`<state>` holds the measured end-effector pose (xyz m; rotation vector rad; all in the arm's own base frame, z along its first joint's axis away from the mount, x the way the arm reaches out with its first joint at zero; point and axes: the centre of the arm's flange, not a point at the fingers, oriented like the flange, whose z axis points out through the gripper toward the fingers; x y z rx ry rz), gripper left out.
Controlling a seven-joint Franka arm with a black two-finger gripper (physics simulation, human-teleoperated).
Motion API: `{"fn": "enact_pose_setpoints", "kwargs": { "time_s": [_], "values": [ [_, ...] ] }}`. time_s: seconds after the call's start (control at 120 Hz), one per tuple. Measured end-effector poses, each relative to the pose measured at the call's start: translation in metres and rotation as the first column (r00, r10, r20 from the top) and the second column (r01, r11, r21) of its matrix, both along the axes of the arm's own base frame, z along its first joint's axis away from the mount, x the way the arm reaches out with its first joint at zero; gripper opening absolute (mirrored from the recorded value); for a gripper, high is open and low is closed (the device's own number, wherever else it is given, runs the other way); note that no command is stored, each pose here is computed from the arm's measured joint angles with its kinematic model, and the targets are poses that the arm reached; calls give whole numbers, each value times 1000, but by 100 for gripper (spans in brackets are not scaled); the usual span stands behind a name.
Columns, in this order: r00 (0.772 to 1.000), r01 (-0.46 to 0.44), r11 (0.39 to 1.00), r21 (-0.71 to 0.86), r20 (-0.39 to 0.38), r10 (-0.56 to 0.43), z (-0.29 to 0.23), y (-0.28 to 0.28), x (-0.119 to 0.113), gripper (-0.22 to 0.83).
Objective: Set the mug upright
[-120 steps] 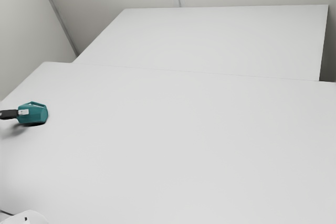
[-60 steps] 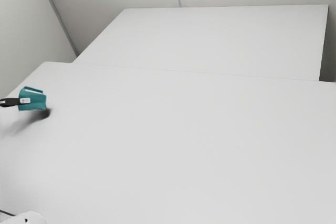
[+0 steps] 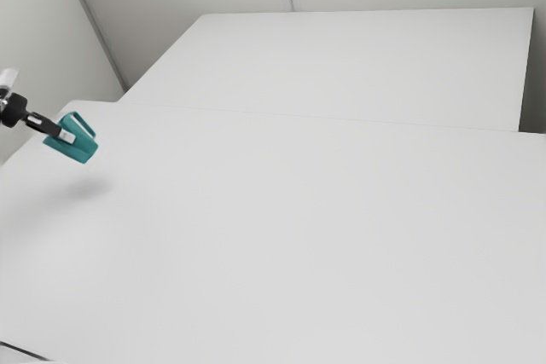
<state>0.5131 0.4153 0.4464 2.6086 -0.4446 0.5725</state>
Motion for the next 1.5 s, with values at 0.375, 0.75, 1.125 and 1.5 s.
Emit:
{"fn": "enact_pose_setpoints", "kwargs": {
  "time_s": [0.375, 0.75, 1.125, 1.5],
  "values": [
    [981, 60, 922, 383, -193, 16, 76, -208, 32, -16],
    [959, -131, 865, 484, -158, 234, 42, -326, 31, -15],
    [835, -437, 786, 437, -128, 535, 25, -327, 2, -15],
    [744, -532, 733, 424, -179, 644, -1, -397, -1, -16]
  ]
}}
